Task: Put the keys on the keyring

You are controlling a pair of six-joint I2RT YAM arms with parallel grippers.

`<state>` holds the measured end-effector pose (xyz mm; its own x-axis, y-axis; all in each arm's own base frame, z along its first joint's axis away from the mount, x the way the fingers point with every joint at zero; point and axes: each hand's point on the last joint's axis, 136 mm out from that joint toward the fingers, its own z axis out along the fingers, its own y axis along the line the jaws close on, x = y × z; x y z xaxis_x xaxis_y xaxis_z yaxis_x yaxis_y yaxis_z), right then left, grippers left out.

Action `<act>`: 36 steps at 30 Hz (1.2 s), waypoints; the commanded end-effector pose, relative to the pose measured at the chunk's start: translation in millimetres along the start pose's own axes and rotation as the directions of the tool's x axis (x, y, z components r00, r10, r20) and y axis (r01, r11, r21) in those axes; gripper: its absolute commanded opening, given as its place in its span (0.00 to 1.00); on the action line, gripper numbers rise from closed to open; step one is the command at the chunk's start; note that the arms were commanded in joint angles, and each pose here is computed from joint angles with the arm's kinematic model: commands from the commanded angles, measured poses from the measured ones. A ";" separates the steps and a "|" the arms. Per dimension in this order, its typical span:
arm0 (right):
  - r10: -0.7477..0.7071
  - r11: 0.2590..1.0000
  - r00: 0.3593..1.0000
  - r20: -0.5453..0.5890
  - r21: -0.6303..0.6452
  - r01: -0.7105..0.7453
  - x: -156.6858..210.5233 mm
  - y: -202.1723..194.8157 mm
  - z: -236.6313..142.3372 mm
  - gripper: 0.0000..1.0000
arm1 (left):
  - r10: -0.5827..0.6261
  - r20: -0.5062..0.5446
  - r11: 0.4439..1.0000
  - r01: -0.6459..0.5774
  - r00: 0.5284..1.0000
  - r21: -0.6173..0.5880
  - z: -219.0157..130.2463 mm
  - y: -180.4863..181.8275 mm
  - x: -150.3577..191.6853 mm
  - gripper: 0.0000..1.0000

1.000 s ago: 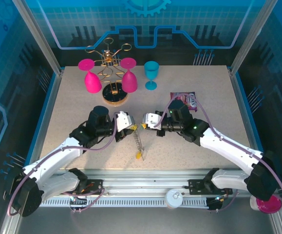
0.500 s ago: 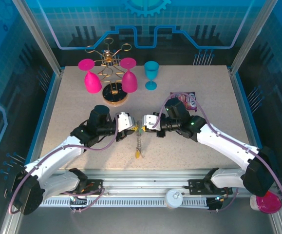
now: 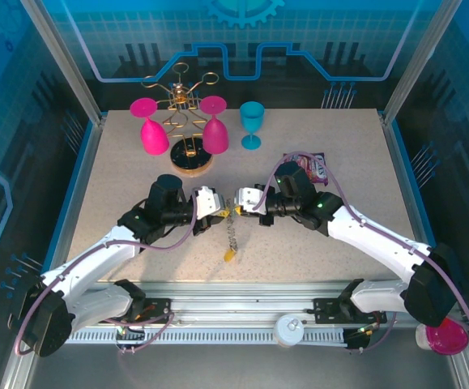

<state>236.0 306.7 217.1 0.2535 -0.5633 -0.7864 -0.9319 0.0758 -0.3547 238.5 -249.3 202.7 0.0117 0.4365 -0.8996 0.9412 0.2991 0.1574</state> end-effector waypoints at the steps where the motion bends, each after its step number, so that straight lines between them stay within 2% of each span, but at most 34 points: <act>1: 0.005 1.000 1.000 0.002 0.009 -0.005 -1.0 -3.4 0.6 0.00 | 0.029 0.055 0.999 -0.030 0.998 0.015 -3.6 0.8 -19.0 0.00; 7: 0.008 1.000 1.000 0.011 0.017 -0.008 -1.3 -2.1 -3.1 0.00 | 0.024 0.042 1.000 -0.024 0.999 -0.010 -4.1 5.0 -17.0 0.00; 15: 0.028 0.999 0.999 0.017 -0.041 -0.027 0.8 10.1 -4.2 0.00 | 0.027 0.044 1.000 -0.026 0.999 -0.013 -3.9 5.4 -17.1 0.00; 36: 0.055 0.998 0.998 0.012 -0.019 -0.055 1.4 0.8 4.0 0.00 | 0.022 0.046 1.000 -0.022 0.999 -0.013 -3.8 5.6 -18.1 0.00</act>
<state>232.4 308.4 214.0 0.2230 -0.5528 -0.8029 -0.9459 0.0763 -0.3152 238.7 -249.2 202.7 0.0111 0.4366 -0.8996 0.9408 0.3003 0.1574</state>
